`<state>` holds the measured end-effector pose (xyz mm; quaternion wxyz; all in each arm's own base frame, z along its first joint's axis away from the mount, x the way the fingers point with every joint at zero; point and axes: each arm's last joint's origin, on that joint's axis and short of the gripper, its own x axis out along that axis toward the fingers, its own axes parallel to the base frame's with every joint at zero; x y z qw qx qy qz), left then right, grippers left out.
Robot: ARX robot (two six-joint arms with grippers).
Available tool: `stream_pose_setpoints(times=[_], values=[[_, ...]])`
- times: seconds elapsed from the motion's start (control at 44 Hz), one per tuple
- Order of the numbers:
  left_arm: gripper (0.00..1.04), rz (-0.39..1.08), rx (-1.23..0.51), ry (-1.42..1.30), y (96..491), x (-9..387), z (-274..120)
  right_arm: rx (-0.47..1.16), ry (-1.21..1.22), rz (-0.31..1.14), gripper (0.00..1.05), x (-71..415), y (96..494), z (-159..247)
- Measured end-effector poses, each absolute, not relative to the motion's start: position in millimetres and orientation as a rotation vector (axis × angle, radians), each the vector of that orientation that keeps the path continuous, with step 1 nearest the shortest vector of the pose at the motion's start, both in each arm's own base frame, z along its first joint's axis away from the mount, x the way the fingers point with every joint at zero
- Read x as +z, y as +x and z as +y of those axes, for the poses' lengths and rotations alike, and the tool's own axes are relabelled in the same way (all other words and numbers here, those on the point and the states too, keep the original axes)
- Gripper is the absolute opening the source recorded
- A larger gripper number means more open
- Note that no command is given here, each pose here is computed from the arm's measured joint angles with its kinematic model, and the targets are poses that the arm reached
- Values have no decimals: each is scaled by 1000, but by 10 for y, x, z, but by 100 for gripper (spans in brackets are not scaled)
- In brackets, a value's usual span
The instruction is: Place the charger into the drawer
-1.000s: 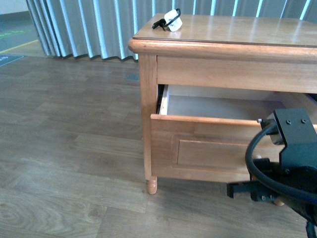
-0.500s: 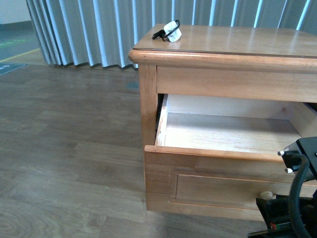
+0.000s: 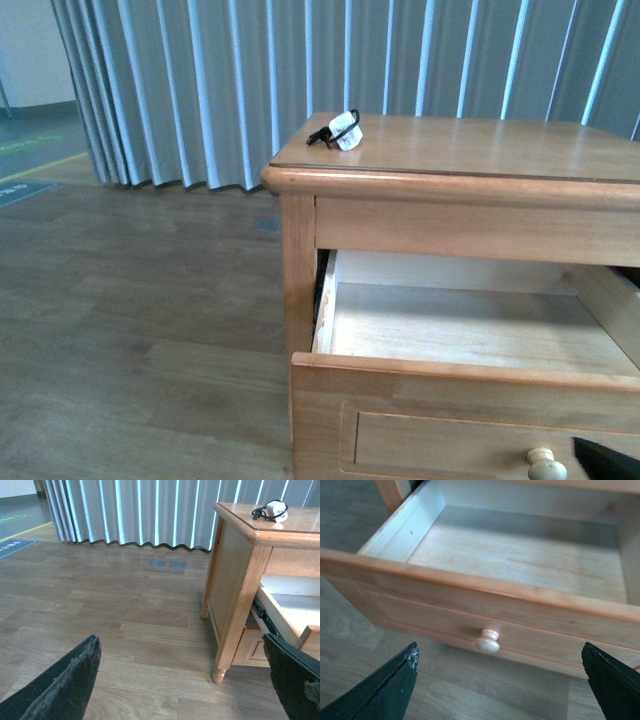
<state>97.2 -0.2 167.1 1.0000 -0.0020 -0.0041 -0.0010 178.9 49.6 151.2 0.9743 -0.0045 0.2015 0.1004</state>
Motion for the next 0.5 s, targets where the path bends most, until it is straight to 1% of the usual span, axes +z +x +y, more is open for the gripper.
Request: stream_pose_setpoints(times=[0.091,0.227,0.455,0.5], values=[[99,-8,-2,-4,972,1671,-2,149,7,332,96,1733,1614,350],[99,-8,-2,-4,972,1671,-2,105,21,253,96,1912,1385,162],[99,-8,-2,-4,972,1671,-2,49,83,158,96,2001,1107,-86],[99,-8,-2,-4,972,1671,-2,12,114,142,96,1983,1081,-140]])
